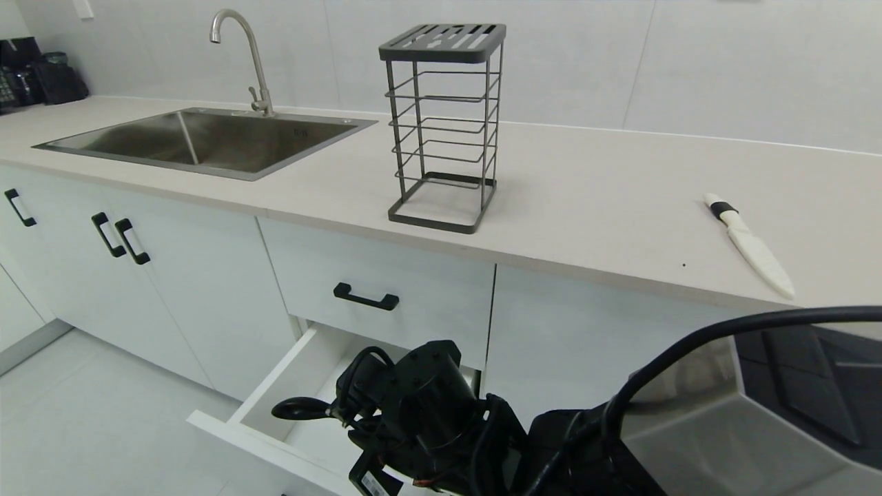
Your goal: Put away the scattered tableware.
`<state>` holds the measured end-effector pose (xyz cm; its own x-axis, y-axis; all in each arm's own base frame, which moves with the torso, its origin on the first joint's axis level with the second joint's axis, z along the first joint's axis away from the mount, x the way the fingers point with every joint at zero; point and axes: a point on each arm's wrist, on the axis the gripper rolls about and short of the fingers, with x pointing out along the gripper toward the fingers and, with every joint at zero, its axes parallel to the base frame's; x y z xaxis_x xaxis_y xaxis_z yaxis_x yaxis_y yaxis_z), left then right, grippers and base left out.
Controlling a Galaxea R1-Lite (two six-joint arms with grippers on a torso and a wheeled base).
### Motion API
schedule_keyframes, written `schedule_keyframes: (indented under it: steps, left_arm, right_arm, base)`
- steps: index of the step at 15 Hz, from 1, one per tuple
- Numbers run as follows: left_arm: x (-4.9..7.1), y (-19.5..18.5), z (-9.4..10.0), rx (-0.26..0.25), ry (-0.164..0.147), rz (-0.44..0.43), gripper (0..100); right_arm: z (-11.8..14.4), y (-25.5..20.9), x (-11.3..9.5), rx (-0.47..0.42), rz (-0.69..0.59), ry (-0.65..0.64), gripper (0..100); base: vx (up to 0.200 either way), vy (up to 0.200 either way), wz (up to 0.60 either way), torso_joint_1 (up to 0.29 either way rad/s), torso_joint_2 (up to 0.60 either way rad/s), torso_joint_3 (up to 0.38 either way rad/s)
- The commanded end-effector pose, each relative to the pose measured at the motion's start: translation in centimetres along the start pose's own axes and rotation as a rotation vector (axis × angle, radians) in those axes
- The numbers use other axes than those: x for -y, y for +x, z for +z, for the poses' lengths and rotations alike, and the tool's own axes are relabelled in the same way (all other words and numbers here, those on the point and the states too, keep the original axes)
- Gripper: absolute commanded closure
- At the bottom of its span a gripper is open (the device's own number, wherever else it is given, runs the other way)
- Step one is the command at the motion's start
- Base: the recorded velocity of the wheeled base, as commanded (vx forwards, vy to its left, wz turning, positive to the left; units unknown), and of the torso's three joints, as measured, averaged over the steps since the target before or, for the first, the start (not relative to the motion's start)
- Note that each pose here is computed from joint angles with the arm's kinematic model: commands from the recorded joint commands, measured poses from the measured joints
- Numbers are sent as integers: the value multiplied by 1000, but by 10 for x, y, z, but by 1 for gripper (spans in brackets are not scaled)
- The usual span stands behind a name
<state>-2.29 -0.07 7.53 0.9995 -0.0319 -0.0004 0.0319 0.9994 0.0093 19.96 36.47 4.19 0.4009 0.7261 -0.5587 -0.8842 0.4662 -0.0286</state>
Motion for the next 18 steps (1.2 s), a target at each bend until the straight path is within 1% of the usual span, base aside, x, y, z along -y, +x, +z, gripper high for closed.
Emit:
schedule_keyframes:
  steps: [1, 3, 4, 5, 7, 10, 13, 16, 18]
  left_arm:
    - [0, 0, 0, -1, 0, 0, 0]
    - [0, 0, 0, -1, 0, 0, 0]
    - [0, 0, 0, -1, 0, 0, 0]
    - [0, 0, 0, -1, 0, 0, 0]
    - [0, 0, 0, -1, 0, 0, 0]
    - [0, 0, 0, -1, 0, 0, 0]
    - [0, 0, 0, -1, 0, 0, 0]
    - [0, 0, 0, -1, 0, 0, 0]
    - [0, 0, 0, -1, 0, 0, 0]
  right_arm:
    - [1, 4, 3, 5, -6, 3, 100]
    - [4, 10, 8, 17, -18, 8, 100]
    - [2, 14, 14, 10, -36, 12, 100]
    - [-3, 20, 23, -2, -56, -2, 100]
    - [-7, 33, 29, -11, -67, -10, 100]
    - [-14, 54, 34, -24, -71, -7, 100]
    - [-21, 67, 37, -31, -72, -5, 100]
    - [-34, 76, 41, -61, -80, 1, 100]
    - [-38, 85, 43, -62, -84, 3, 100]
  base:
    - [0, 0, 0, -85, 456, 364]
    - [0, 0, 0, -68, 366, 298]
    - [0, 0, 0, -27, 163, 134]
    - [0, 0, 0, -12, 90, 71]
    - [0, 0, 0, 0, 0, 0]
    - [0, 0, 0, 0, 0, 0]
    - [0, 0, 0, 0, 0, 0]
    - [0, 0, 0, 0, 0, 0]
    - [0, 0, 0, 0, 0, 0]
